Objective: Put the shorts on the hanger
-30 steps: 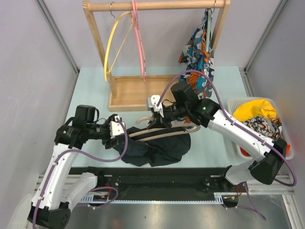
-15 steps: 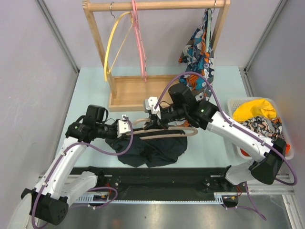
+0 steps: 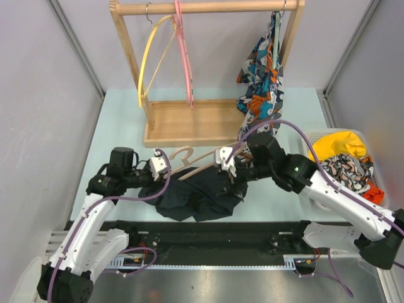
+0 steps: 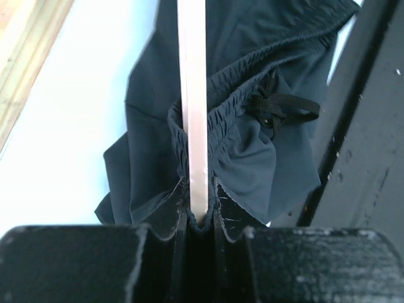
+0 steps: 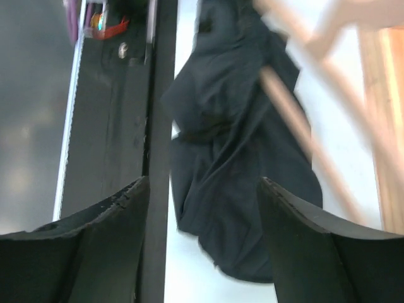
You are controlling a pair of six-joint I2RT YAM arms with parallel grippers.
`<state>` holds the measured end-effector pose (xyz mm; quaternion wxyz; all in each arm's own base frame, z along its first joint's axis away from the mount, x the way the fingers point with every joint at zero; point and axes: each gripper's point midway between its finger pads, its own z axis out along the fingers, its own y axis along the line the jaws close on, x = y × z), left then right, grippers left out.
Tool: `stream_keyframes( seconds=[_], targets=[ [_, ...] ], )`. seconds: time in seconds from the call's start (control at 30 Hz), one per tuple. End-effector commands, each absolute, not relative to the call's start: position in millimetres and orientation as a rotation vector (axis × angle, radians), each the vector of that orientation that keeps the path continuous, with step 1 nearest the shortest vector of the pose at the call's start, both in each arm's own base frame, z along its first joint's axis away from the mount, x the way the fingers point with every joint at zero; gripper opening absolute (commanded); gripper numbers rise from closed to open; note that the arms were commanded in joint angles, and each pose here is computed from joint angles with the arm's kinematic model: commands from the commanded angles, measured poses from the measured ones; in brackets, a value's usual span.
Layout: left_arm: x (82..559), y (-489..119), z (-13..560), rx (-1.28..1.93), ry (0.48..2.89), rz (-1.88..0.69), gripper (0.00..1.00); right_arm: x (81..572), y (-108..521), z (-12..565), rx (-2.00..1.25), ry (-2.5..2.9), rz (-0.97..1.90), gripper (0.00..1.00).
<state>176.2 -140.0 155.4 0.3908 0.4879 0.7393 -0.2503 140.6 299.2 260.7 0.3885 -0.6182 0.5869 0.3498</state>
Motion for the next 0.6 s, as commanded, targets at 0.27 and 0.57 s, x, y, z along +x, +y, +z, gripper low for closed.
stream_keyframes(
  seconds=[0.27,0.57],
  targets=[
    [211,-140,168,1.063,1.919,-0.592,0.0,133,294,158,-1.689,1.516,0.52,1.0],
    [213,-139,169,1.055,1.938,-0.598,0.0,169,300,117,-1.481,1.695,0.335,0.97]
  ],
)
